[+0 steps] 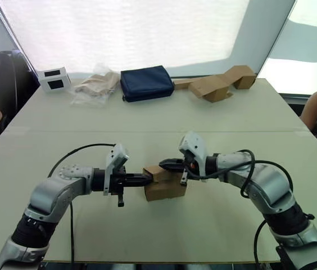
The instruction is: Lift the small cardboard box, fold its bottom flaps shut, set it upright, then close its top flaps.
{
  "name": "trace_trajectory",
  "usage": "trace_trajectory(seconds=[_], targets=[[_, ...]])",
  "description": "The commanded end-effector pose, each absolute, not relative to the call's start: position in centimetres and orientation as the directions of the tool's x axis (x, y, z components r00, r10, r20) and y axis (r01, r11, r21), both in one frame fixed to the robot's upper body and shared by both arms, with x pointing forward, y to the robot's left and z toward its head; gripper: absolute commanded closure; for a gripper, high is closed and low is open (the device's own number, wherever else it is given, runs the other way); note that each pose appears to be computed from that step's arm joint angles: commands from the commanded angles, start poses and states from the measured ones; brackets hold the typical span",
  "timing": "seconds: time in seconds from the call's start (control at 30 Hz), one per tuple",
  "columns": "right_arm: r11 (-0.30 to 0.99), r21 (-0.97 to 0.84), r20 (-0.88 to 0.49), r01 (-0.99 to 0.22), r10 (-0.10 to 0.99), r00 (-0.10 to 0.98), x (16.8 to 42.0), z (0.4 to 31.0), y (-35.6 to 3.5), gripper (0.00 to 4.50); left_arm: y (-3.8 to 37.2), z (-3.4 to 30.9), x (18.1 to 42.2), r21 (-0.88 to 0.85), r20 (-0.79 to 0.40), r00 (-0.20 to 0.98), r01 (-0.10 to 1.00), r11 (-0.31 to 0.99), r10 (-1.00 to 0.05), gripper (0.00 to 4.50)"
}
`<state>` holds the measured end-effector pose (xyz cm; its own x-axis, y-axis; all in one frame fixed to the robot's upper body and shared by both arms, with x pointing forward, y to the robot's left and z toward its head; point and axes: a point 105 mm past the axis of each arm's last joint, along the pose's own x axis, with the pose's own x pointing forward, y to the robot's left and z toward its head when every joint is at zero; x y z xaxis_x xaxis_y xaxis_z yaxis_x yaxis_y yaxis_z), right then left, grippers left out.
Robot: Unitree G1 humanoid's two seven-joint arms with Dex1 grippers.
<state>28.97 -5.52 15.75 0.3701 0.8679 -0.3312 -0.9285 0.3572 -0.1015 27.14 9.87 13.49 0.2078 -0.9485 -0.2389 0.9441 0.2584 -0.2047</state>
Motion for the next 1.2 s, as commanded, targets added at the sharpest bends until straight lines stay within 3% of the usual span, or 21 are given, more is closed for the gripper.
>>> trace_trajectory(seconds=[0.03,0.33,0.53,0.8,0.97,1.2], targets=[[0.343,-0.13,-0.32,-0.93,0.874,0.366,28.4,16.1,-5.2,4.5,10.5,14.8,27.2,-0.193,-0.2,0.227,0.945,0.265,-0.953,4.49],[0.364,-0.128,-0.307,-0.922,0.87,0.386,28.6,16.0,-5.2,4.5,10.9,15.3,28.1,-0.183,-0.187,0.256,0.94,0.289,-0.949,4.49],[0.359,-0.13,-0.301,-0.924,0.874,0.382,28.3,16.1,-5.0,4.5,9.1,15.1,30.1,-0.151,-0.141,0.3,0.935,0.32,-0.943,4.49],[0.365,-0.143,-0.279,-0.92,0.877,0.392,27.9,16.7,-5.3,4.5,8.8,14.3,30.2,-0.137,-0.164,0.288,0.941,0.311,-0.943,4.49],[0.29,-0.147,-0.26,-0.946,0.911,0.32,26.1,17.6,-5.7,4.5,8.9,14.3,30.3,-0.137,-0.158,0.298,0.938,0.32,-0.941,4.49],[0.226,-0.188,-0.345,-0.956,0.896,0.28,25.1,16.2,-6.0,4.5,8.8,14.5,30.3,-0.149,-0.14,0.304,0.934,0.324,-0.942,4.49]])
